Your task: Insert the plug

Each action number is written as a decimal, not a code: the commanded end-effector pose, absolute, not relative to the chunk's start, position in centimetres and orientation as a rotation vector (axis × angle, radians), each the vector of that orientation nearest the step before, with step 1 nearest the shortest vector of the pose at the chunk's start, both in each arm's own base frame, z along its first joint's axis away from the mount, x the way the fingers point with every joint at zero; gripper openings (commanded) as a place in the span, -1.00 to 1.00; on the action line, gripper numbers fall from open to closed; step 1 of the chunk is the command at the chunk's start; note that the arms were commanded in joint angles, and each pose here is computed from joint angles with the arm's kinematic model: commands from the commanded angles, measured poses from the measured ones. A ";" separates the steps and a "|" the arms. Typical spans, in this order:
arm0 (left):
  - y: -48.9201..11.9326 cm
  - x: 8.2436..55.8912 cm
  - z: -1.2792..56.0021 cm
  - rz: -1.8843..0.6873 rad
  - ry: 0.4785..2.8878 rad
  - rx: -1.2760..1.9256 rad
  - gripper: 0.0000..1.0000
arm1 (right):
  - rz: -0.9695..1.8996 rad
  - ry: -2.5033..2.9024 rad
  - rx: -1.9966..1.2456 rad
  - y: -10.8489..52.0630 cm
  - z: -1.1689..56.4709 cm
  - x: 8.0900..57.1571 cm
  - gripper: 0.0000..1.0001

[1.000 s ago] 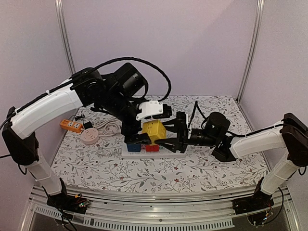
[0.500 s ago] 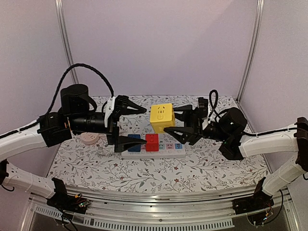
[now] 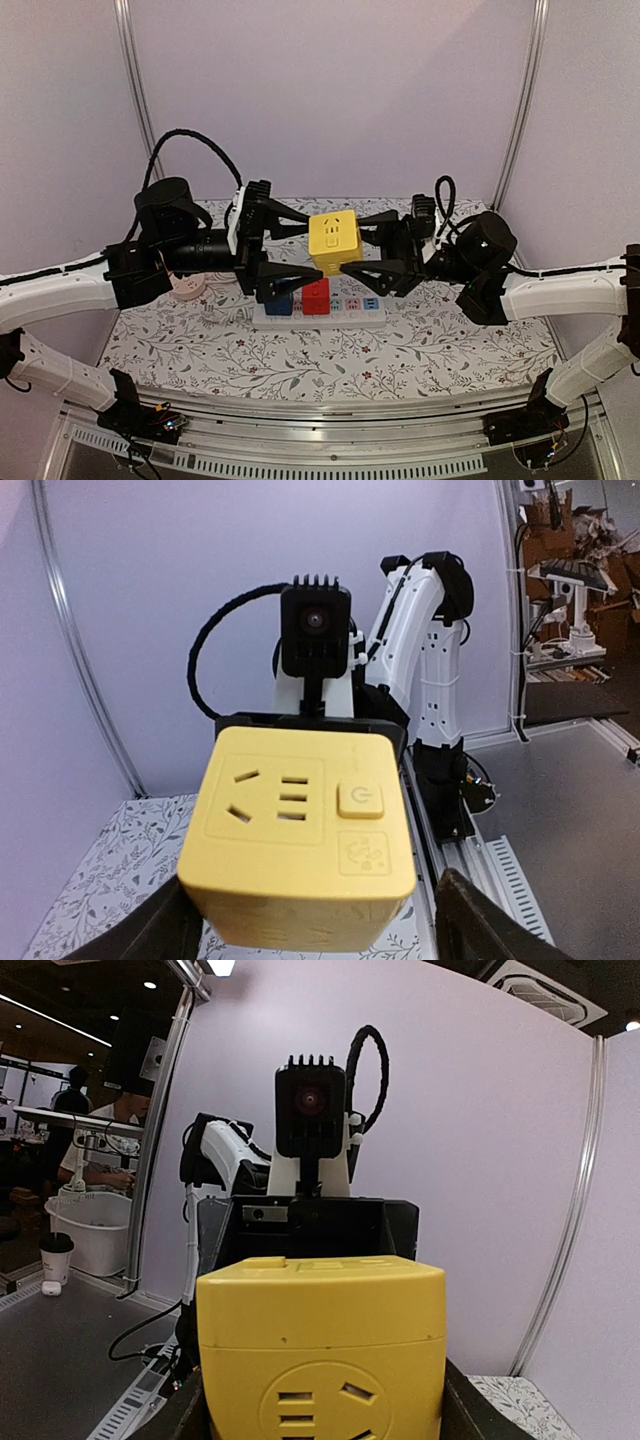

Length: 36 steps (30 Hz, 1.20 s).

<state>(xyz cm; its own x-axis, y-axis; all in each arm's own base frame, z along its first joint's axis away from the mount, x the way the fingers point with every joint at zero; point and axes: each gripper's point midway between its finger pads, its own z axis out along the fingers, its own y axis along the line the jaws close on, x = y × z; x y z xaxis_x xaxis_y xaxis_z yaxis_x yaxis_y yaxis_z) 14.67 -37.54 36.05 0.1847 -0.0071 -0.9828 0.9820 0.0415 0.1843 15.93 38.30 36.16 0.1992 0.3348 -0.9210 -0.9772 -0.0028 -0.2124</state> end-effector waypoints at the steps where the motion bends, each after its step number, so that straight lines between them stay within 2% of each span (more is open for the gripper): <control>1: -38.0 14.2 37.0 -1.077 1.040 1.253 0.47 | 1.219 0.719 -1.077 38.1 38.4 15.2 -1.00; 4: -38.2 13.9 36.8 -1.076 1.031 1.277 0.39 | 1.226 0.714 -1.080 38.3 38.6 15.2 -1.00; 10: -38.3 13.9 36.3 -1.057 1.037 1.291 0.46 | 1.245 0.695 -1.081 38.4 39.2 15.1 -1.00; 12: -38.2 13.9 36.6 -1.055 1.024 1.290 0.36 | 1.246 0.702 -1.083 38.5 39.2 15.1 -1.00; 13: -38.2 13.7 36.8 -1.058 1.015 1.289 0.24 | 1.245 0.712 -1.084 38.6 38.9 15.3 -1.00; 18: -38.1 13.2 37.4 -1.061 0.983 1.294 -1.00 | 1.236 0.753 -1.086 38.9 37.9 15.7 -1.00; 20: -37.8 13.2 37.7 -1.045 0.981 1.295 -1.00 | 1.229 0.784 -1.091 39.0 37.4 16.0 -0.99; 22: -37.5 13.6 37.5 -1.011 1.013 1.301 -1.00 | 1.210 0.832 -1.098 39.1 36.7 16.4 -0.78; 25: -37.1 14.4 36.9 -0.961 1.058 1.303 -1.00 | 1.151 0.885 -1.110 39.0 36.1 16.9 -0.61; 26: -36.9 14.7 36.8 -0.952 1.067 1.293 -1.00 | 1.127 0.892 -1.117 38.9 35.9 17.1 -0.62; 28: -36.9 14.7 37.0 -0.955 1.050 1.280 -1.00 | 1.113 0.885 -1.124 38.8 36.2 16.9 -0.91; 29: -36.9 14.5 37.2 -0.963 1.030 1.280 -1.00 | 1.112 0.872 -1.127 38.8 36.5 16.8 -1.00; 30: -37.0 14.4 37.3 -0.970 1.009 1.274 -1.00 | 1.114 0.863 -1.125 38.8 36.8 16.7 -1.00; 31: -37.1 14.2 37.3 -0.978 0.995 1.272 -0.80 | 1.118 0.856 -1.123 39.0 36.9 16.7 -1.00; 32: -37.2 14.1 37.5 -0.986 0.982 1.267 -0.49 | 1.121 0.846 -1.122 39.1 37.0 16.6 -1.00; 33: -37.3 14.0 37.8 -0.997 0.972 1.259 -0.28 | 1.124 0.835 -1.122 39.2 37.0 16.4 -1.00; 34: -37.3 13.9 37.9 -1.011 0.968 1.258 -0.16 | 1.125 0.830 -1.118 39.3 37.1 16.5 -1.00; 36: -37.4 13.7 37.8 -1.032 0.977 1.263 -0.05 | 1.128 0.822 -1.112 39.4 37.2 16.4 -1.00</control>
<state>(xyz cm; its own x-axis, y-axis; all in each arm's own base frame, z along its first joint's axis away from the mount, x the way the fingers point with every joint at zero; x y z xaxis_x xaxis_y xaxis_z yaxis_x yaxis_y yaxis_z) 14.54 -37.50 36.06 0.2566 0.0108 -0.9665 0.9658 0.0361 0.2568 14.90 38.82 36.98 0.2340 0.2795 -0.9312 -0.9668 -0.0342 -0.2532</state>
